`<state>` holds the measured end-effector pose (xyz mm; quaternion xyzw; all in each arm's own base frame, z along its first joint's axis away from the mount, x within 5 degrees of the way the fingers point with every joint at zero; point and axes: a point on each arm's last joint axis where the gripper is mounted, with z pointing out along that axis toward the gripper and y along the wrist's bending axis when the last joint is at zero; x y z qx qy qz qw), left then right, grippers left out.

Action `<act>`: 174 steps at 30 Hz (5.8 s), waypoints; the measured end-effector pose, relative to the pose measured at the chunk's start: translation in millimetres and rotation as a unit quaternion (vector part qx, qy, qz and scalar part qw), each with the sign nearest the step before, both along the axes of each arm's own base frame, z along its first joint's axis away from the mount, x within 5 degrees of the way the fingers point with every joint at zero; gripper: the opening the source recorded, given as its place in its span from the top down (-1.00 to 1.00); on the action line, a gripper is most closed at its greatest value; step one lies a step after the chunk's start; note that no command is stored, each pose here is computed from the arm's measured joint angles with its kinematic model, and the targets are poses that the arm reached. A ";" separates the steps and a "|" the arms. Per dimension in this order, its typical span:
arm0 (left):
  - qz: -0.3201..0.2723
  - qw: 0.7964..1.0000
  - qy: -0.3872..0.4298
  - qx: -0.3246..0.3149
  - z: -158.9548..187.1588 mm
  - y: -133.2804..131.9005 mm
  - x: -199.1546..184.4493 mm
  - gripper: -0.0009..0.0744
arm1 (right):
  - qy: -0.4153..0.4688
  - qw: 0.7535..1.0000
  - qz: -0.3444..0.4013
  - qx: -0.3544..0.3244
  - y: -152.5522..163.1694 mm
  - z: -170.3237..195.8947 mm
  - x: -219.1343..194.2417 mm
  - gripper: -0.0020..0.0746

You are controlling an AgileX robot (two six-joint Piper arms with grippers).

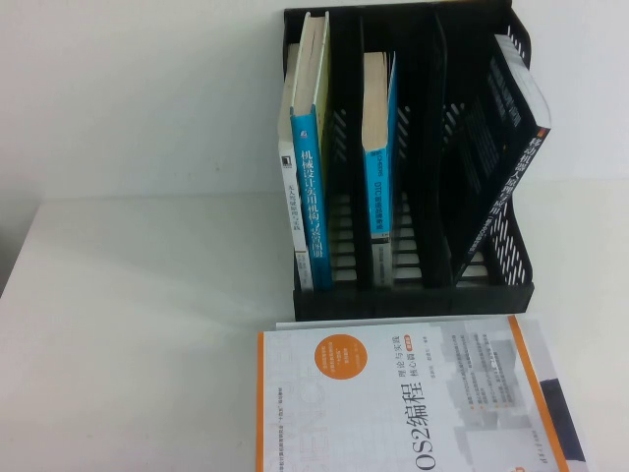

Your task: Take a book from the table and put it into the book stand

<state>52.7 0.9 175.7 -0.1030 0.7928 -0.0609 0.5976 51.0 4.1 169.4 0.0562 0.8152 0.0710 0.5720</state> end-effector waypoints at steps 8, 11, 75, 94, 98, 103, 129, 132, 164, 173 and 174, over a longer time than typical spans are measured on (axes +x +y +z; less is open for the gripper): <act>0.000 1.000 0.000 0.000 0.0 0.0 0.0 0.98 | 0.000 1.000 0.000 0.001 0.1 0.0 0.0 0.96; 0.000 1.000 0.000 0.000 0.0 0.0 0.0 0.98 | 0.000 1.000 0.000 0.005 0.4 0.0 0.0 0.96; 0.062 0.998 0.003 0.017 172.6 13.7 45.4 0.99 | -0.325 0.946 -0.017 0.008 -3.1 264.4 -0.6 0.96; -0.177 0.950 0.194 -0.170 129.7 -36.0 107.8 0.99 | 0.079 0.986 0.094 -0.112 14.8 169.8 57.8 0.96; -0.233 0.924 0.229 -0.196 116.1 -45.5 126.3 0.99 | 0.163 0.969 0.124 -0.139 29.9 159.2 84.1 0.96; -0.258 0.888 0.301 -0.231 91.5 -50.9 143.9 0.99 | 0.262 0.945 0.137 -0.139 50.0 159.5 121.1 0.96; -0.248 0.870 0.348 -0.246 69.4 -50.4 160.7 0.93 | 0.495 0.840 0.215 0.064 63.1 60.2 225.3 0.96; -0.246 0.858 0.372 -0.255 59.7 -50.8 165.4 0.79 | 0.504 0.835 0.212 0.064 65.0 49.7 230.3 0.96; -0.249 0.778 0.452 -0.358 6.1 -59.9 192.2 -0.60 | 0.536 0.801 0.257 0.065 109.2 7.8 237.3 0.96; -0.296 0.720 0.484 -0.400 -20.4 -67.3 197.1 -0.60 | 0.531 0.800 0.266 0.087 113.3 6.9 238.8 0.96; -0.302 0.714 0.481 -0.409 -22.6 -68.4 198.7 -0.61 | 0.531 0.800 0.266 0.087 113.3 6.9 238.8 0.96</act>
